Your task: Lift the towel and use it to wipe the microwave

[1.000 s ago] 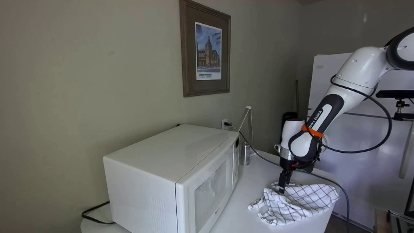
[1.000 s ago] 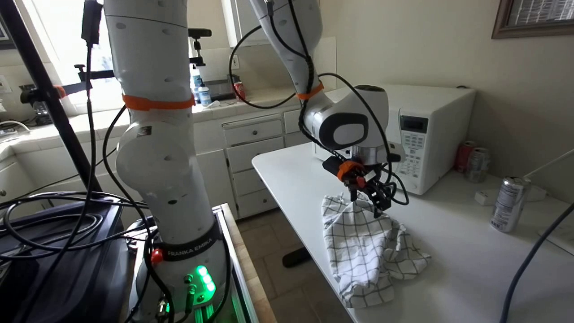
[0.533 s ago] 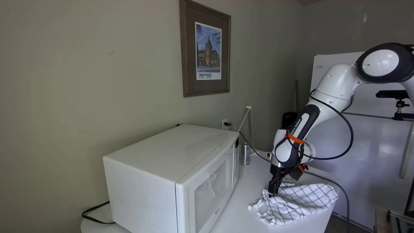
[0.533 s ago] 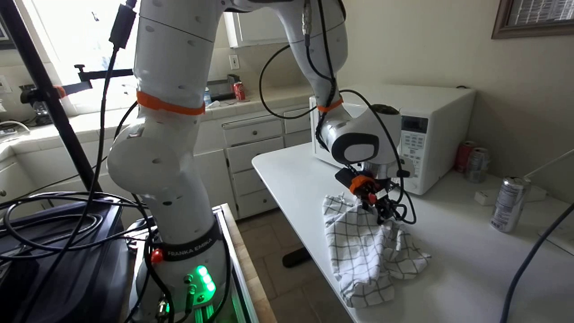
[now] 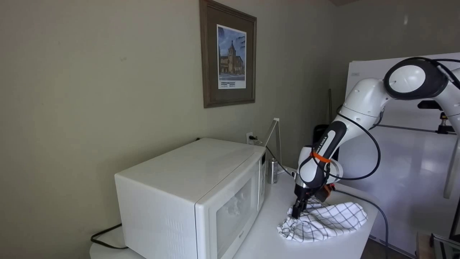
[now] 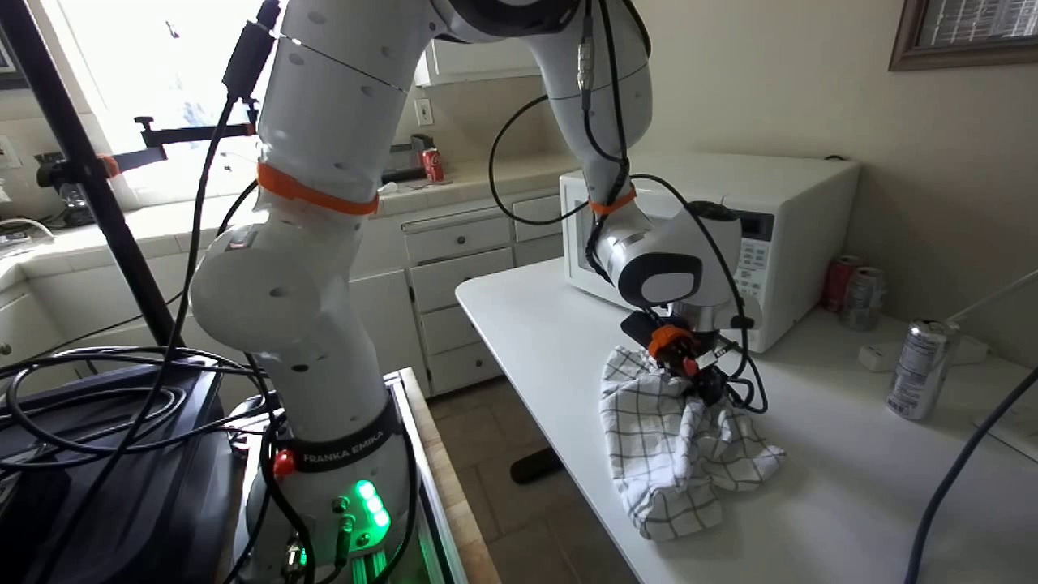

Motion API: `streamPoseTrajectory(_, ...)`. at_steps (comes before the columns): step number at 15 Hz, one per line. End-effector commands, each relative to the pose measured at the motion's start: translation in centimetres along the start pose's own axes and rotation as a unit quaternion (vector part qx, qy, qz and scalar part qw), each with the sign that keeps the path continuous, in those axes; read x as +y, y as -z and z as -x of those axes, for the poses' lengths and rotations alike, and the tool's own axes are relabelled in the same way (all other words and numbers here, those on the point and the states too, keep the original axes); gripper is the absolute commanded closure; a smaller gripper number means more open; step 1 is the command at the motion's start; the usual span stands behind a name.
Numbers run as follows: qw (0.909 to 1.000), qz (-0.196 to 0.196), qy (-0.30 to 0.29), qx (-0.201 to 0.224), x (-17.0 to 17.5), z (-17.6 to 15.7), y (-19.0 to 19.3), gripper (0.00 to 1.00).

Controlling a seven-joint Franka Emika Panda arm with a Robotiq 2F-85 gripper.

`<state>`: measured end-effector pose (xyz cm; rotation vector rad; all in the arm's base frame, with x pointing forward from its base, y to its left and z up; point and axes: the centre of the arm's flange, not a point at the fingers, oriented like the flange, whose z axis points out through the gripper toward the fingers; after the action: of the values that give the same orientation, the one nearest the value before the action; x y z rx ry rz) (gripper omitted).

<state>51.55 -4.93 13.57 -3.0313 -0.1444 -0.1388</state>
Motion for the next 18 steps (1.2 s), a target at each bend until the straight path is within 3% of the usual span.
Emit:
streamPoseTrajectory(1, 1.0000, 0.000, 0.008, -0.004, -1.0, 1.2, 2.2, 0.97)
streamPoseTrajectory(5, 0.9994, 0.018, 0.023, 0.019, -2.9, 3.0, 6.6, 1.00)
streamPoseTrajectory(10, 0.9916, 0.041, 0.062, 0.106, -6.1, 5.1, 12.3, 1.00)
streamPoseTrajectory(13, 0.9870, 0.049, 0.070, 0.136, -7.9, 5.6, 14.3, 1.00)
streamPoseTrajectory(15, 0.9773, 0.062, 0.098, 0.177, -9.6, 6.5, 15.5, 1.00)
streamPoseTrajectory(18, 0.9524, 0.096, 0.120, 0.263, -12.3, 6.7, 18.1, 1.00)
